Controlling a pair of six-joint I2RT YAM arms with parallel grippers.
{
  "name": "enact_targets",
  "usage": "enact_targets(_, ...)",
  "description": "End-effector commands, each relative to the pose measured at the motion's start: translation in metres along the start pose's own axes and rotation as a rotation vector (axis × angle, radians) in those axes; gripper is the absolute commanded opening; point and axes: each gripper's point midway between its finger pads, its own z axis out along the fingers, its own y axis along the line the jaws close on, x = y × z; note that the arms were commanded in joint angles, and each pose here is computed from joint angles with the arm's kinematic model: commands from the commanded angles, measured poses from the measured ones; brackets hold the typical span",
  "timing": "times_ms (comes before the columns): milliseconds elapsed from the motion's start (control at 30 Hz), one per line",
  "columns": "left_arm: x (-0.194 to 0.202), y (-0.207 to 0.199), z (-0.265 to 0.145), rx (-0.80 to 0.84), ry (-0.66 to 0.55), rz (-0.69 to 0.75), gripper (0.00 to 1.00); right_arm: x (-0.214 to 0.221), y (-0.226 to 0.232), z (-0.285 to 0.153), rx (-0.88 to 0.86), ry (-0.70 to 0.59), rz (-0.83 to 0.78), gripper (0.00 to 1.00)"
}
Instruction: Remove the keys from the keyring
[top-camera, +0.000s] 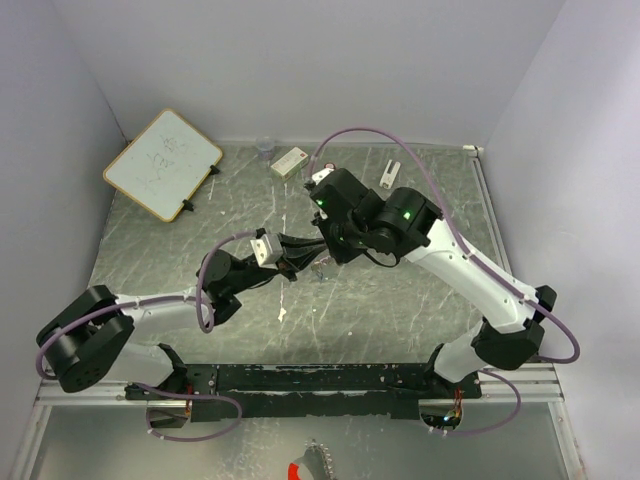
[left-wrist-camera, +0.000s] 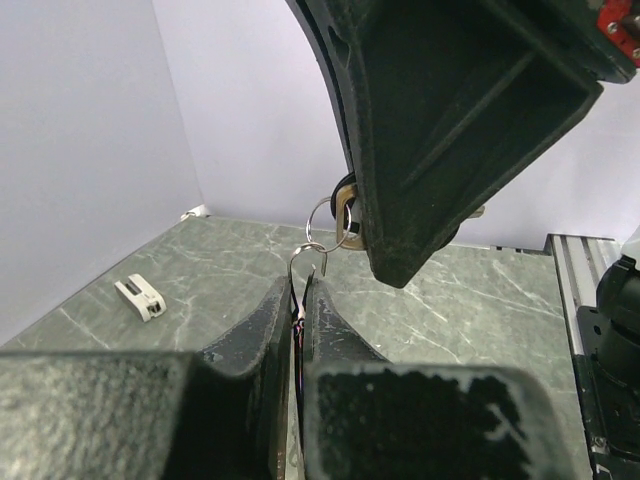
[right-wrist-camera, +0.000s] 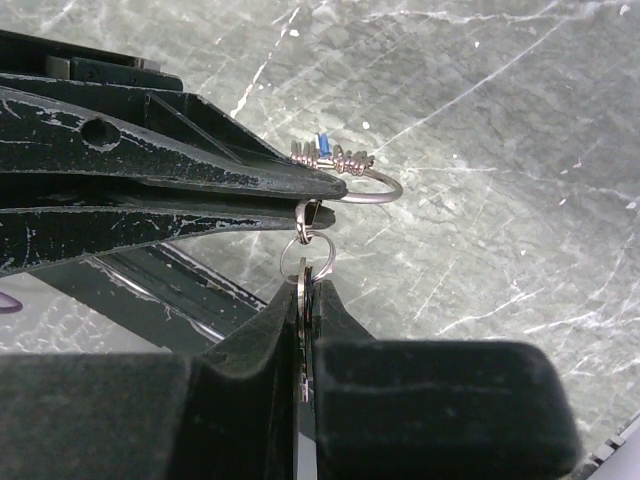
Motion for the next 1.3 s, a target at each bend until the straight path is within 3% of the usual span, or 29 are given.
enact_targets(0,-0.012,0.011,0.004,-0.052,-0.011,0.048,0.07,-0.011,-0.003,-0.017,-0.015,-0.106,0.03,0.0)
enact_targets(467,-0.036,0.014,0.0,-0.078,-0.071,0.073,0.07,-0.008,0.004,-0.015,-0.061,-0.132,0.057,0.0)
enact_targets(933,-0.059,0.008,-0.008,-0.064,-0.117,0.097,0.07,-0.011,0.01,0.016,-0.055,-0.153,0.035,0.0)
enact_targets(1267,-0.038,0.023,-0.026,-0.168,-0.024,0.119,0.07,-0.027,-0.03,0.026,0.171,-0.284,0.078,0.0)
